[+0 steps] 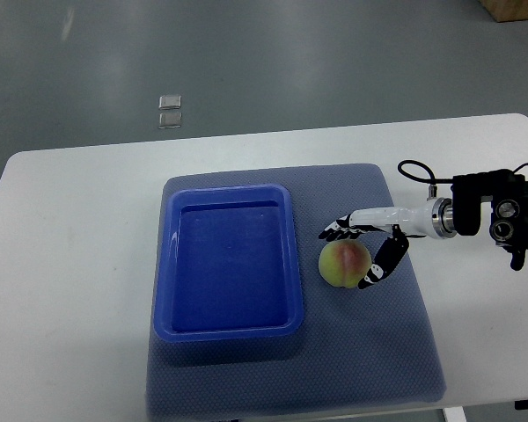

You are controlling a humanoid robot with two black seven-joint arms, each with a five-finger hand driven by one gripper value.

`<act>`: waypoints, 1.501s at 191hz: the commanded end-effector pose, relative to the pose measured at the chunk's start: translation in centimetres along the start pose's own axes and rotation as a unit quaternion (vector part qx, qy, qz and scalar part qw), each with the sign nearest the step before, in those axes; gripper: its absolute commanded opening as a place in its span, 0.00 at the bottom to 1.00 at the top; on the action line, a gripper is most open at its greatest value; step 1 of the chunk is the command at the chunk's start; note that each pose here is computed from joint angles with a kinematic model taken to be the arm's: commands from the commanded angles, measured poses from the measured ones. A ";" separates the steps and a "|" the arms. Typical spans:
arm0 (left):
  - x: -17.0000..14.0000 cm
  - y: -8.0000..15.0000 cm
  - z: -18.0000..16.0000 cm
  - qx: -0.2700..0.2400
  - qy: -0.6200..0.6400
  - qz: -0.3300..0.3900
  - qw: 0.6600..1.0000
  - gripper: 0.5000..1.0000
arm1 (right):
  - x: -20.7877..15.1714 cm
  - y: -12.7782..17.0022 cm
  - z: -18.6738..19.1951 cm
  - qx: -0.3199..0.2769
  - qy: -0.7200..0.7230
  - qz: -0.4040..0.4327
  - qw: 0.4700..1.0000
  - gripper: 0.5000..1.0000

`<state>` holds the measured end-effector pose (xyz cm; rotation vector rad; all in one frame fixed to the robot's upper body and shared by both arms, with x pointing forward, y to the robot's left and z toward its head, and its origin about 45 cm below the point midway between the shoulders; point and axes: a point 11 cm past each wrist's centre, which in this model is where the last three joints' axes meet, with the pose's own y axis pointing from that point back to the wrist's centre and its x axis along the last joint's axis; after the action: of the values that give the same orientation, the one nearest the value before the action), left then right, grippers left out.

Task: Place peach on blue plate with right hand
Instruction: 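Close the right hand fingers around the peach, then lift the peach with the right hand away from the mat, then lower the held peach into the blue tray and open the right hand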

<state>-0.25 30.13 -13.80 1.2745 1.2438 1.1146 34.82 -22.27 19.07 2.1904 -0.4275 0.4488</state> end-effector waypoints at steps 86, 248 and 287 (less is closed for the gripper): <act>0.0 0.0 -0.1 0.001 -0.001 0.000 1.000 1.00 | -0.7 -0.8 0.0 0.010 0.010 0.027 1.000 0.00; -0.3 0.0 0.0 0.000 -0.003 -0.004 1.000 1.00 | 14.0 5.9 -14.8 0.118 0.061 0.111 0.985 0.00; -0.2 0.0 0.0 0.000 -0.001 -0.002 1.000 1.00 | 11.1 -3.0 -17.1 0.112 0.065 0.067 0.989 0.00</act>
<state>-0.26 29.81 -13.80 1.2694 1.2452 1.1044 42.98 -12.18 35.32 2.3394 -0.5369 0.7653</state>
